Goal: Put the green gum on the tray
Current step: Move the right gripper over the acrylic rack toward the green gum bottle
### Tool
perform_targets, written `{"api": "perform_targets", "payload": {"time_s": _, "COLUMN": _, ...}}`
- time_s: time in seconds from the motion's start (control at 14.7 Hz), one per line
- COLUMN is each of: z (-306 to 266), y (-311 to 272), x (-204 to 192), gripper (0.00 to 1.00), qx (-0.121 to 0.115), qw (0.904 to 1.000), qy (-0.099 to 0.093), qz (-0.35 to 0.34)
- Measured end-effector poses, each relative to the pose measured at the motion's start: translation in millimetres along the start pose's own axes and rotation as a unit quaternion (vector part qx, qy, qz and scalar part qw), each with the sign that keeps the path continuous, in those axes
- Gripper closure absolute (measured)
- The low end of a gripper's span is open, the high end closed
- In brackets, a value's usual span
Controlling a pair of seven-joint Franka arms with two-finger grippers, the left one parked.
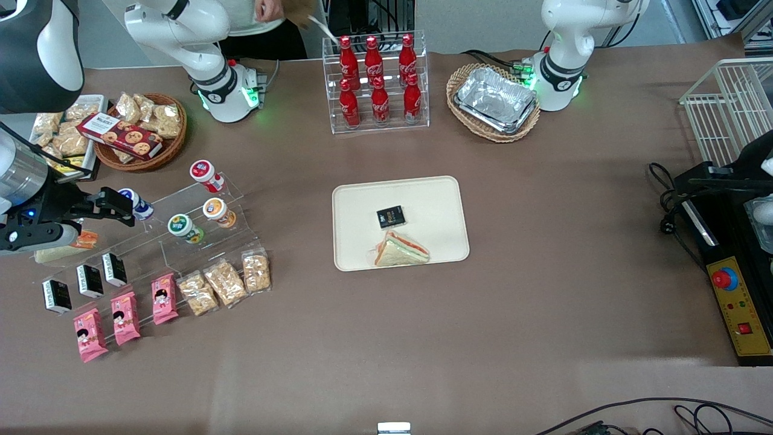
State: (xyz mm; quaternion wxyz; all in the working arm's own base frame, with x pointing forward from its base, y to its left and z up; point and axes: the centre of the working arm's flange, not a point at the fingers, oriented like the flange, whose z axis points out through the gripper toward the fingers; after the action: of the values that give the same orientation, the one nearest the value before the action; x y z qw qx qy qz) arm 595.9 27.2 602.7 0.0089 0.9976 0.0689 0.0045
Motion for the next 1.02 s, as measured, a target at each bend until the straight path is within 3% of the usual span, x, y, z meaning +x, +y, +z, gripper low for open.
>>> {"api": "perform_targets", "payload": {"time_s": 0.48, "z": 5.3, "y": 2.2, "x": 1.5, "gripper": 0.0, "qx": 0.0, "qw": 1.0, "qy": -0.005, "qz": -0.002}}
{"api": "perform_targets", "payload": {"time_s": 0.82, "z": 15.1, "y": 12.6, "x": -1.5, "gripper": 0.0, "qx": 0.001, "qw": 0.9987, "qy": -0.015, "qz": -0.048}}
{"api": "perform_targets", "payload": {"time_s": 1.02, "z": 22.0, "y": 30.7, "x": -14.4, "gripper": 0.0, "qx": -0.003, "qw": 0.9975, "qy": 0.002, "qz": -0.07}}
